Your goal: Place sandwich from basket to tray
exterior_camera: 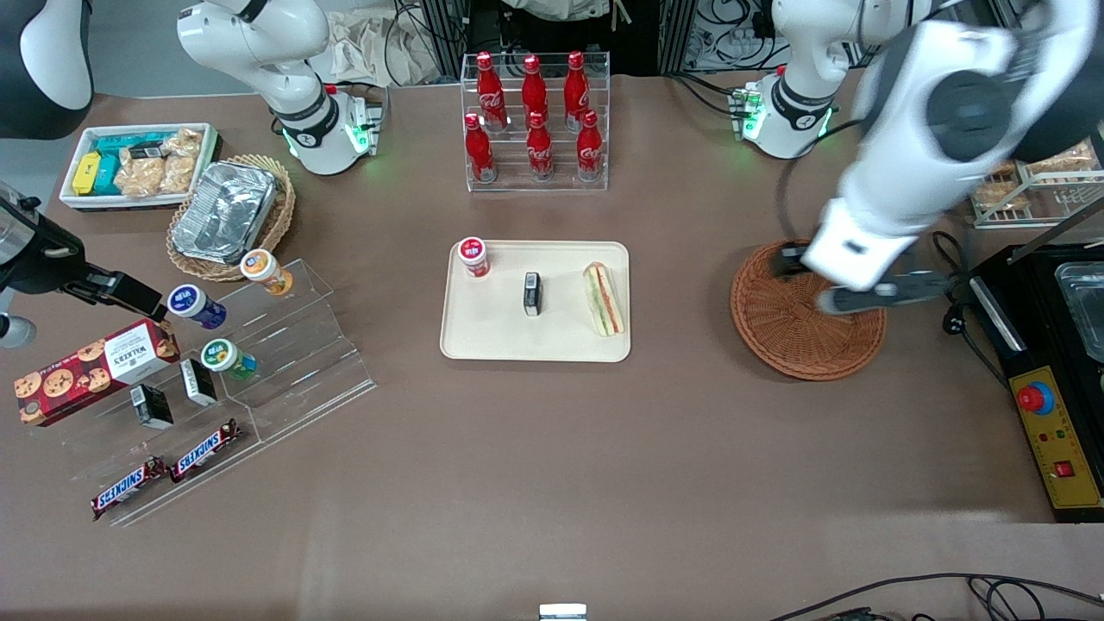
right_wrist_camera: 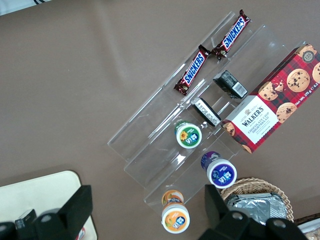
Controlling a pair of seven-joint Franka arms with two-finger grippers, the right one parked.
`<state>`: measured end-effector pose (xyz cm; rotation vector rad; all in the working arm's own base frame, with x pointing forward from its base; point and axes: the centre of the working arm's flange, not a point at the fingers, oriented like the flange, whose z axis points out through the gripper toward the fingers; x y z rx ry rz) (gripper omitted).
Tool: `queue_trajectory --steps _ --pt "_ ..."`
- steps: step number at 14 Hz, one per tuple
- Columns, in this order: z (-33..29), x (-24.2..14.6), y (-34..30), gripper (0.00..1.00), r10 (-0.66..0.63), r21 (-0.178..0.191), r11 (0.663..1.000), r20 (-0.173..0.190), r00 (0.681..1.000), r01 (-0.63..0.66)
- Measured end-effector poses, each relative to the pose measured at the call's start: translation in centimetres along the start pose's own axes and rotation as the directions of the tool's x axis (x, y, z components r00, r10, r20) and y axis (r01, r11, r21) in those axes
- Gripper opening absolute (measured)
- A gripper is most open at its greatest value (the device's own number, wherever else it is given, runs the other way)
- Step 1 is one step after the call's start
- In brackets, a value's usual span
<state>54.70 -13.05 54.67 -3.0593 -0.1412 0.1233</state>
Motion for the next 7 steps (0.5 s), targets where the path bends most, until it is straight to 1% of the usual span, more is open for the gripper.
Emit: queue_trajectory --steps 3,5,7 --pt "-1.0 1.1 -6.8 1.0 0.087 -0.01 0.996 -0.013 0.996 -0.087" --pt "-1.7 1.4 -8.5 1.0 0.128 -0.012 0.992 -0.028 0.991 -0.128" --pt "-2.5 1.5 -9.0 1.0 0.136 -0.013 0.99 -0.044 0.99 -0.137"
